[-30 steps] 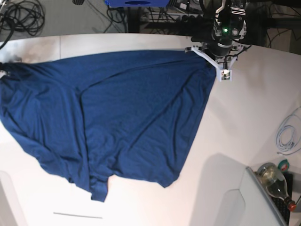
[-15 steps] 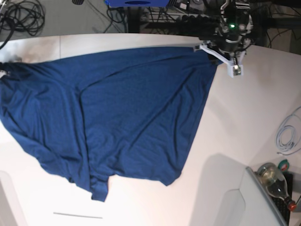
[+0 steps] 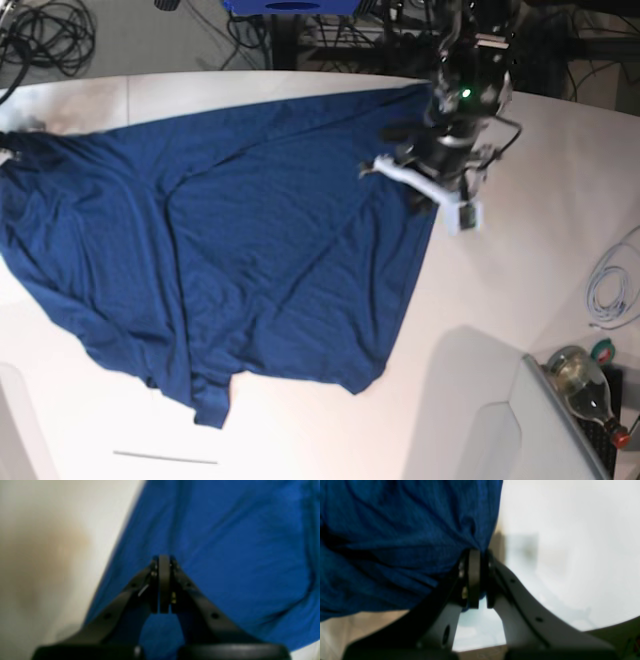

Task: Layout the t-shirt on the table in an organized manner, then fold the t-shirt properly
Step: 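Lower the held shirt edges onto the table with both grippers, then pull the shirt edge with the left gripper away from the right gripper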

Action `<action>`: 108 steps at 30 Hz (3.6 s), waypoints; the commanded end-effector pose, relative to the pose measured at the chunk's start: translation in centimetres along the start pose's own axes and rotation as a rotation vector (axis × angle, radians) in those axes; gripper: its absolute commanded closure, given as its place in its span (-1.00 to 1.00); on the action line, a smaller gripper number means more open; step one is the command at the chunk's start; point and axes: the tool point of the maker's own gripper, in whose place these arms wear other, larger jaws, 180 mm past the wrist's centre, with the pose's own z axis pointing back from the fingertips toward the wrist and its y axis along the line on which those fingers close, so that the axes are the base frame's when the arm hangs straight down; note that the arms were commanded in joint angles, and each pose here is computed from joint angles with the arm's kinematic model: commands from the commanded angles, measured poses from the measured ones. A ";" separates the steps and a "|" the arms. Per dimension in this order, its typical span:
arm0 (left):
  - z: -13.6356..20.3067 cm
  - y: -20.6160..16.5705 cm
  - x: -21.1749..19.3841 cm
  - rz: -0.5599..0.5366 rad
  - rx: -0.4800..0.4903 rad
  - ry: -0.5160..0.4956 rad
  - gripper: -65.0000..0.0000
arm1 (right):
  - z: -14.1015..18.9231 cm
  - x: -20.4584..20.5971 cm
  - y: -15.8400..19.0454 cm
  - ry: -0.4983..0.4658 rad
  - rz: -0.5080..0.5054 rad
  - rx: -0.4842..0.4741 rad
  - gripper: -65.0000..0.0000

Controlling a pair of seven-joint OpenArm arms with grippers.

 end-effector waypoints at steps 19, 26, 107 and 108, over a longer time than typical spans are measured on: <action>-3.6 2.0 -3.6 -0.022 0.062 0.120 1.00 | 5.5 4.7 6.4 -0.237 0.355 0.085 -0.14; -1.1 7.6 -1.4 0.031 0.188 0.047 1.00 | 3.8 5.9 11.2 -0.215 0.460 0.185 -0.15; -7.0 5.7 -3.5 -0.084 0.128 0.179 1.00 | 7.6 -9.6 8.8 0.172 0.571 0.095 1.00; -7.0 5.7 -3.5 -0.084 0.128 0.179 1.00 | 7.6 -9.7 8.7 0.176 0.571 0.096 1.00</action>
